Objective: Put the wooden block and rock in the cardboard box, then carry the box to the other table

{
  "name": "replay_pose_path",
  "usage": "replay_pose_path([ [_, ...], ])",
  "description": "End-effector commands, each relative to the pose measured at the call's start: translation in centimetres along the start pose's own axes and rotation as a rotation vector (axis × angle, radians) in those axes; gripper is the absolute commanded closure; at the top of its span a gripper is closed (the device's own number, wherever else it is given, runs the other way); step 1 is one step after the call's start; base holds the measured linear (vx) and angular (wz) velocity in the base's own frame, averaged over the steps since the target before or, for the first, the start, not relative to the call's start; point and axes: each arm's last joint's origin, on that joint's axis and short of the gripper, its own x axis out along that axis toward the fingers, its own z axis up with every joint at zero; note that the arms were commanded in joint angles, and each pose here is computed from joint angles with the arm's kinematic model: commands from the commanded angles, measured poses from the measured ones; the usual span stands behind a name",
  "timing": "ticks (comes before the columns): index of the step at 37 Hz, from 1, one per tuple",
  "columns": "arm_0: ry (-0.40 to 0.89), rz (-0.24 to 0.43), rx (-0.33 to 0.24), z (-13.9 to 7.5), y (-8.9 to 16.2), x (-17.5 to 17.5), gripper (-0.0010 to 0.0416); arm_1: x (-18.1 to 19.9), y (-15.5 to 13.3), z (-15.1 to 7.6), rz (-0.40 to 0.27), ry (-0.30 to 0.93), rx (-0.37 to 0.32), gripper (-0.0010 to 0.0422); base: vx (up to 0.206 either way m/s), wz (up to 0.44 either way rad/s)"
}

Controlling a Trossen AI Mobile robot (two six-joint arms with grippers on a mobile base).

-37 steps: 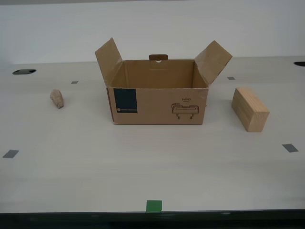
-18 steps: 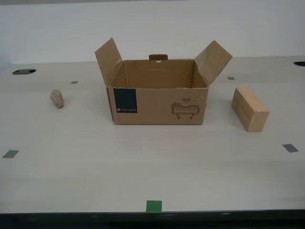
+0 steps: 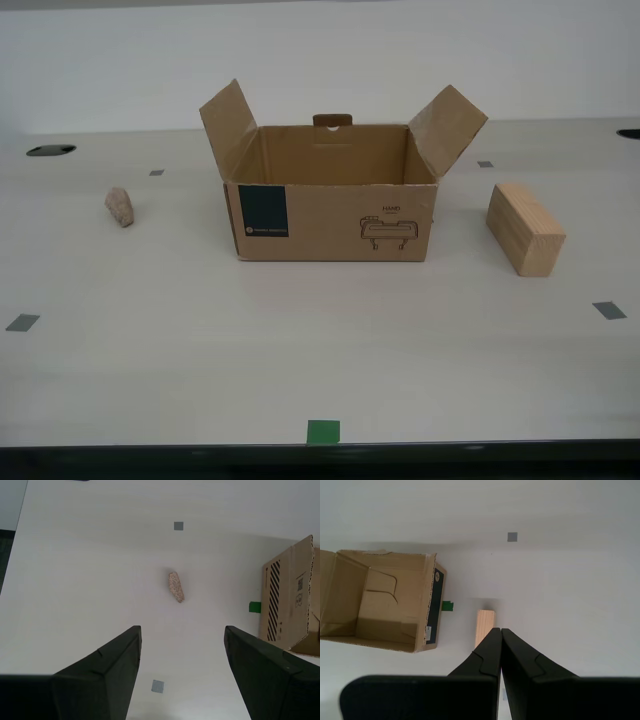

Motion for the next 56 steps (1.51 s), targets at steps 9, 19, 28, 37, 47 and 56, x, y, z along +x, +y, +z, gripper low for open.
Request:
replay_pose_path([
  [9, -0.005, -0.003, -0.004, 0.03, 0.01, -0.04, 0.0405, -0.02, 0.00, 0.00, 0.002, 0.001, -0.002, 0.0127, 0.000, 0.000],
  [19, -0.011, -0.002, 0.017, 0.14, 0.00, 0.02, 0.0405, -0.02, 0.00, 0.00, 0.001, 0.001, -0.002, 0.0113, 0.000, 0.000],
  [28, -0.011, -0.002, 0.023, 0.14, 0.00, 0.02, 0.0379, -0.02, 0.01, 0.00, 0.002, 0.001, -0.004, 0.0122, 0.000, 0.000],
  [37, -0.011, -0.002, 0.024, 0.14, 0.00, 0.02, 0.0282, -0.02, 0.00, 0.00, 0.001, 0.001, -0.009, 0.0121, 0.000, 0.000],
  [47, -0.013, -0.002, 0.024, 0.16, 0.00, 0.02, 0.0126, -0.02, 0.00, 0.00, 0.002, 0.001, -0.009, 0.0121, 0.000, 0.000],
  [56, -0.013, -0.002, 0.023, 0.15, 0.00, 0.02, -0.0004, -0.02, 0.00, 0.00, 0.002, 0.001, -0.009, 0.0122, 0.000, 0.000],
])
